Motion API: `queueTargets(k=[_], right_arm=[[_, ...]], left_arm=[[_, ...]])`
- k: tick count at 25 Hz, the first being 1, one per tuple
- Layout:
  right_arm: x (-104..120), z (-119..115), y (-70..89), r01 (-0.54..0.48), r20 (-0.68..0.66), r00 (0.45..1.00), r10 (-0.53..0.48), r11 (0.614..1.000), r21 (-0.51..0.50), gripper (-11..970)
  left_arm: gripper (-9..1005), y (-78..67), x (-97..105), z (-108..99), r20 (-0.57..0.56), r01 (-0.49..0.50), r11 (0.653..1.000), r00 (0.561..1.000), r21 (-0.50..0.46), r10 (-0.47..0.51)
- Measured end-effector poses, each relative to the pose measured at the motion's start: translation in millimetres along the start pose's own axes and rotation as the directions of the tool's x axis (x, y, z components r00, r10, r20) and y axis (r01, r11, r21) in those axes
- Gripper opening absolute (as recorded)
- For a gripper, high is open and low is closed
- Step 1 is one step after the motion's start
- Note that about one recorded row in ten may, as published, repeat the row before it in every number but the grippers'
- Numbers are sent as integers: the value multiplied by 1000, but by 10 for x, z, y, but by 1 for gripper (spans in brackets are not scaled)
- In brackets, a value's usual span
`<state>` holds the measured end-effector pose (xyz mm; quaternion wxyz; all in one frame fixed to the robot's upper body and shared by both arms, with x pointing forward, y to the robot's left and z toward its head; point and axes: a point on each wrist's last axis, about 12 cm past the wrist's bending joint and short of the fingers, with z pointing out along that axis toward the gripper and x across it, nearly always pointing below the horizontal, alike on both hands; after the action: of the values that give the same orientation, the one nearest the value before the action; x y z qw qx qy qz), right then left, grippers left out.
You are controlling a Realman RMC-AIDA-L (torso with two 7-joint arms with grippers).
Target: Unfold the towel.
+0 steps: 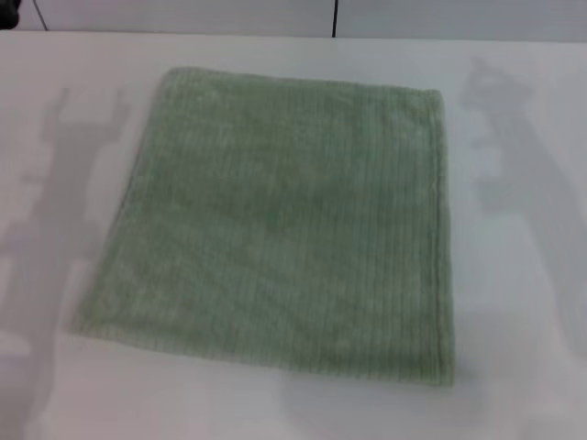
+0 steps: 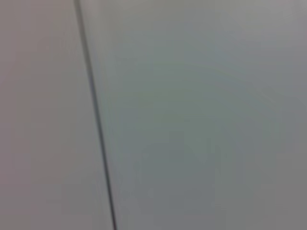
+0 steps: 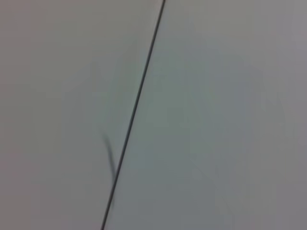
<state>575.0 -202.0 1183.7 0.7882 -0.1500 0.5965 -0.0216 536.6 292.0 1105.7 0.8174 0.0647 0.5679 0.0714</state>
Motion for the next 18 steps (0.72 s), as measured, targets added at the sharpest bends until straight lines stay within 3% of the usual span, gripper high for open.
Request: queueTargets(k=[6, 10, 14, 18], right_arm=[[164, -376, 65, 26, 178, 983, -46, 993, 111, 1], [379, -641, 120, 16, 285, 957, -50, 993, 119, 1], [601, -883, 22, -77, 320, 947, 36, 990, 116, 0], [675, -1018, -76, -112, 325, 944, 59, 983, 147, -1]], left_arm=[[824, 125, 164, -38, -27, 2, 999, 1000, -39, -3], [824, 172, 278, -55, -68, 21, 998, 997, -52, -24], [824, 215, 384, -75, -104, 23, 998, 994, -63, -29], [824, 223, 431, -97, -125, 34, 997, 991, -63, -41]])
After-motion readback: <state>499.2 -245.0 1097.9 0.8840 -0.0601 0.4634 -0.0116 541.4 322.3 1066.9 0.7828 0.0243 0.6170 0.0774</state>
